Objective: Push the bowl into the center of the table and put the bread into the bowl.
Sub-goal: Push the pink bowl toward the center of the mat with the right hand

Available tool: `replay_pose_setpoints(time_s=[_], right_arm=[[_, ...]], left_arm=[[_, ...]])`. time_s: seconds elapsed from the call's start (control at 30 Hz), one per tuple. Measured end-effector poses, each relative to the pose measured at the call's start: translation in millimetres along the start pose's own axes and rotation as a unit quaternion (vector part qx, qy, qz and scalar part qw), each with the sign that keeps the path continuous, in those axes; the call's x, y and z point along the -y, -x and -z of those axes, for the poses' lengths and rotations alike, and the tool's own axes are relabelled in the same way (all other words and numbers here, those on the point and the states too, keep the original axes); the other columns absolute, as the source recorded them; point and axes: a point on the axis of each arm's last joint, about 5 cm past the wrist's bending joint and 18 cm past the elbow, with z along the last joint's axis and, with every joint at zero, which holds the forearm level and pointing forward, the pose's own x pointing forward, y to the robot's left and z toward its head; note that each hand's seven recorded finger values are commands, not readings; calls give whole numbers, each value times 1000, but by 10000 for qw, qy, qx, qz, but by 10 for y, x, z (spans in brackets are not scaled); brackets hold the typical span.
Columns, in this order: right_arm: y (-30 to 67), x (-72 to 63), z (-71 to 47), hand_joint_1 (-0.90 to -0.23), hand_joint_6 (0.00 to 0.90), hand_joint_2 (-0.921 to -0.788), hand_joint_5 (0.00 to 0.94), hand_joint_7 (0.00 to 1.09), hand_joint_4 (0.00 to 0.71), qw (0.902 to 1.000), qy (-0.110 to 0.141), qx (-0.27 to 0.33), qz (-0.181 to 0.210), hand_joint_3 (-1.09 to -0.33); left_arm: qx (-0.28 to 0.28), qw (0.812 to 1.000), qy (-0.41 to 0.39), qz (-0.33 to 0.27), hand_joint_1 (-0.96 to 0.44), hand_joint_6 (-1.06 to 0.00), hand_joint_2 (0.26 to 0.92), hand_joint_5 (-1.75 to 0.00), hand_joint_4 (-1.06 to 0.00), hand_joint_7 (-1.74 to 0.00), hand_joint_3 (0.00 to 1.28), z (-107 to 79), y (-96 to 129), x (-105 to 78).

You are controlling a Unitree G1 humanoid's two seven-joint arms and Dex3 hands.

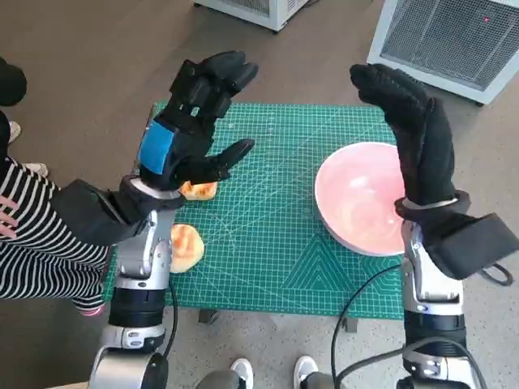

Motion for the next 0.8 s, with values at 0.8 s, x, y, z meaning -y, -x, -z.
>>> replay_pose_setpoints(time_s=[0.8], right_arm=[[472, 857, 116, -724, -1, -921, 1, 401, 88, 9860, 637, -404, 1489, -838]], left_arm=[[3, 10000, -11, -16, -187, 1, 760, -492, -21, -782, 439, 46, 29, -18]])
